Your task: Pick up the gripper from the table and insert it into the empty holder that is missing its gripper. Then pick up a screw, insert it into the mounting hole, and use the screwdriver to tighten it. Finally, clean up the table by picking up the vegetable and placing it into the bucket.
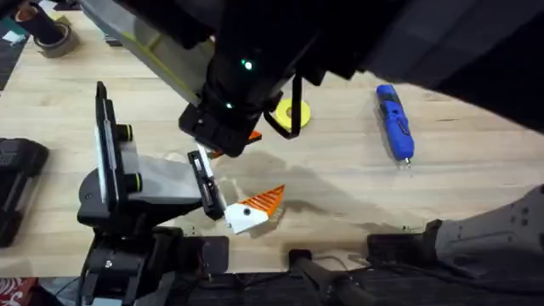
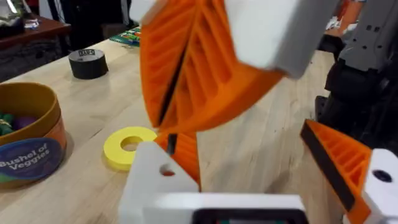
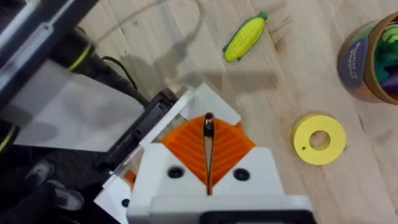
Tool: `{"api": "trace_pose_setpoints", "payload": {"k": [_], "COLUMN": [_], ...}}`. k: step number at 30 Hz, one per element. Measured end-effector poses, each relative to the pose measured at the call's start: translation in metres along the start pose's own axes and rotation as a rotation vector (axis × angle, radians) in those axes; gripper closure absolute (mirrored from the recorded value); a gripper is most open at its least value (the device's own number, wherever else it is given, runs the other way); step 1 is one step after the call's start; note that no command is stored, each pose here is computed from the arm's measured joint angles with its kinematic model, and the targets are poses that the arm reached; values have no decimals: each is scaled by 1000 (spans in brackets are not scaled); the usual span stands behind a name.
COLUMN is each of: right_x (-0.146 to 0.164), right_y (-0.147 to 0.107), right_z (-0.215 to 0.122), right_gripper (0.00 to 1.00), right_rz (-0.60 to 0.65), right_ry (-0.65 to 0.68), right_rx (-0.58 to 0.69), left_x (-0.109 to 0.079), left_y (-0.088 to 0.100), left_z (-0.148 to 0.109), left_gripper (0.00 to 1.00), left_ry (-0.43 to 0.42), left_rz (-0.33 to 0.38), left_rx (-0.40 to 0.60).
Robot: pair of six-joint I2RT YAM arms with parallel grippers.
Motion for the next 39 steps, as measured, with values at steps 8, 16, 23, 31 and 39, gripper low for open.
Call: {"api": "trace_pose_setpoints", "payload": {"k": [8, 16, 23, 31, 39], "right_x": [-1, 0, 0, -2, -4], "right_y": [-2, -1, -2, -2, -1], "right_z": [3, 7, 9, 10, 9], "right_gripper": [996, 996, 996, 996, 996], "right_rz": [4, 5, 6, 9, 15], "right_ry": [2, 22, 23, 22, 19], "right_rx": [11, 2, 11, 10, 3], "left_x": [0, 0, 0, 0, 0], "left_y": [0, 0, 0, 0, 0], "left_z": [0, 0, 0, 0, 0], "left_gripper": [15, 15, 15, 16, 15], "left_ry": [0, 0, 0, 0, 0], "left_rz": [0, 0, 0, 0, 0], "left_rx": [0, 0, 0, 0, 0]}}
Point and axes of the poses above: each hand's point on the last joint's axis, 136 mm out from that joint toward the fingers, its own z axis out along the fingers, its own x axis along the line the jaws close on, y = z × x, the point moved 10 cm from there along -z, back along the fingers, and after that the axes turned 5 degrees about z, right-handed, at the moved point
